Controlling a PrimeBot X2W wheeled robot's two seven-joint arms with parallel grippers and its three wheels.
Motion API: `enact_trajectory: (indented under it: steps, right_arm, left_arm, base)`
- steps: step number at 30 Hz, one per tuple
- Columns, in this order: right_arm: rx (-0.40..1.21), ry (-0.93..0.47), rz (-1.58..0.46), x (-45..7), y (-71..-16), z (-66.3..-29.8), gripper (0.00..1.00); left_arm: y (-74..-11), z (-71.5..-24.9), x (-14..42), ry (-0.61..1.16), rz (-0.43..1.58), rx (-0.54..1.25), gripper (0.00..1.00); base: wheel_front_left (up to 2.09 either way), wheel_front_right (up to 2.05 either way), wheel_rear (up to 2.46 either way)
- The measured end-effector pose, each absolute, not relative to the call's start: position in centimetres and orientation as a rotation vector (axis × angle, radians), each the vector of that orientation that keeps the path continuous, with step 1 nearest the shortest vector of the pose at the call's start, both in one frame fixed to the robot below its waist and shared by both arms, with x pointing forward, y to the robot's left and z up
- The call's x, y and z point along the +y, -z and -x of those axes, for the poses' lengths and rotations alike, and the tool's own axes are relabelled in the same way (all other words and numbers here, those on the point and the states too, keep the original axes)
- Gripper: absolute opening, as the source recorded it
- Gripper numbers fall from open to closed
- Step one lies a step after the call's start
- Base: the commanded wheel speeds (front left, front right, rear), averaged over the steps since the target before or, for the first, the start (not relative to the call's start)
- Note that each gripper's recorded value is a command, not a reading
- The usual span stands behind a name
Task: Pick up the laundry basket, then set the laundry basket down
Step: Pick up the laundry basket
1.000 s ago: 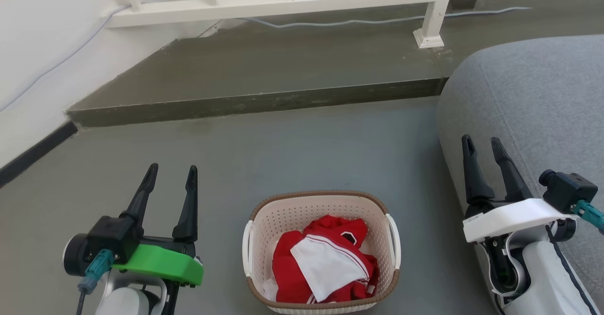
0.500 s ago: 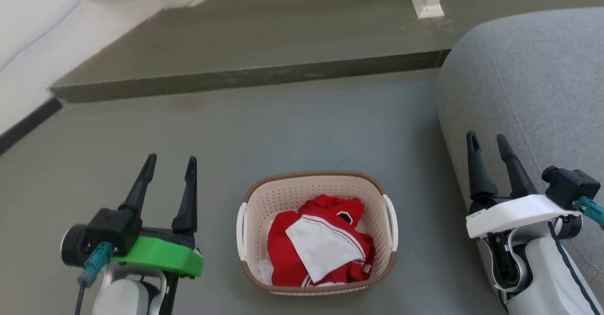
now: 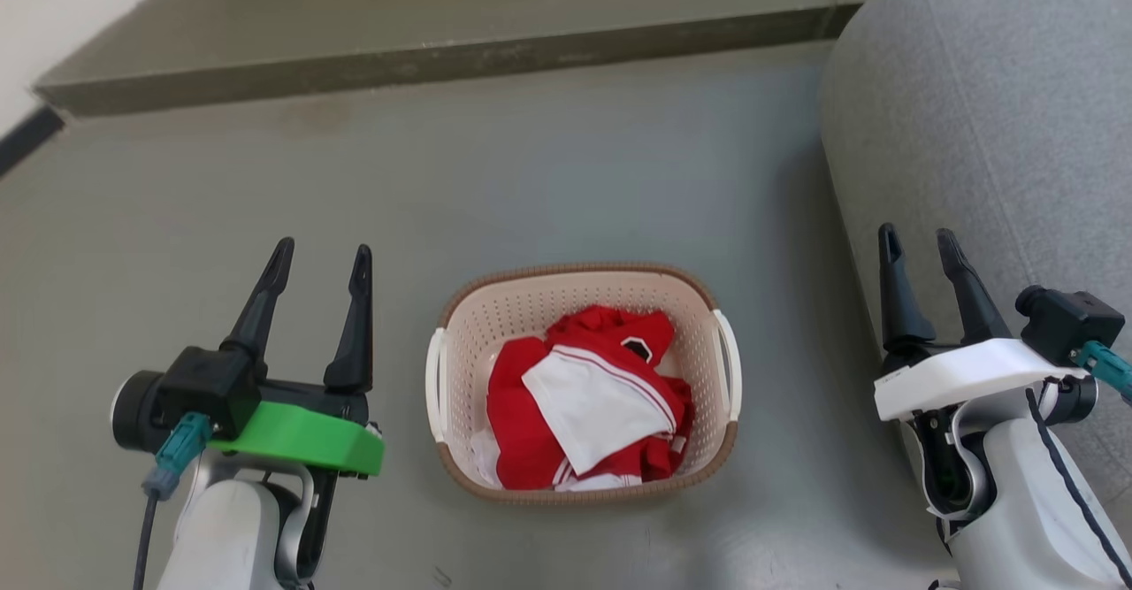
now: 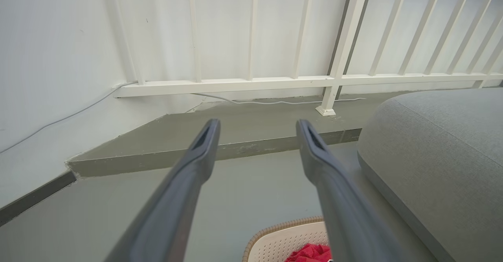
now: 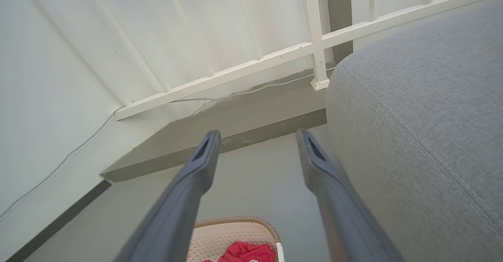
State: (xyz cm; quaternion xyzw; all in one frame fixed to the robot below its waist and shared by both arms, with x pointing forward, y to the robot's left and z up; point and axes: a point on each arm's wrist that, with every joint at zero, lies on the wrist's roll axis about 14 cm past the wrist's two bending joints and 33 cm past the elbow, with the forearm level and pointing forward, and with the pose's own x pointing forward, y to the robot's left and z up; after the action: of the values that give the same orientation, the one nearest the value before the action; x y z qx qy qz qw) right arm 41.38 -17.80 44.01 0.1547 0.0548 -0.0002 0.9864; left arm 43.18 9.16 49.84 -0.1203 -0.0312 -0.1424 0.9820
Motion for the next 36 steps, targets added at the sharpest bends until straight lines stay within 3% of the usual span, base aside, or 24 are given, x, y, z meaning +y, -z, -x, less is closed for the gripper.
enact_trajectory:
  steps: [20, 36]
  right_arm:
    - [0.348, 0.011, -0.284, -17.6, -35.3, -42.6, 1.00]
    - [0.593, -0.042, -0.266, -15.6, -26.5, -42.7, 1.00]
  left_arm:
    - [-41.3, -46.6, 7.7, 0.298, 0.288, 0.148, 1.00]
    - [-30.4, -46.7, 6.5, 0.300, 0.312, 0.441, 1.00]
  base:
    - [0.00, 0.00, 0.00]
    - [0.00, 0.00, 0.00]
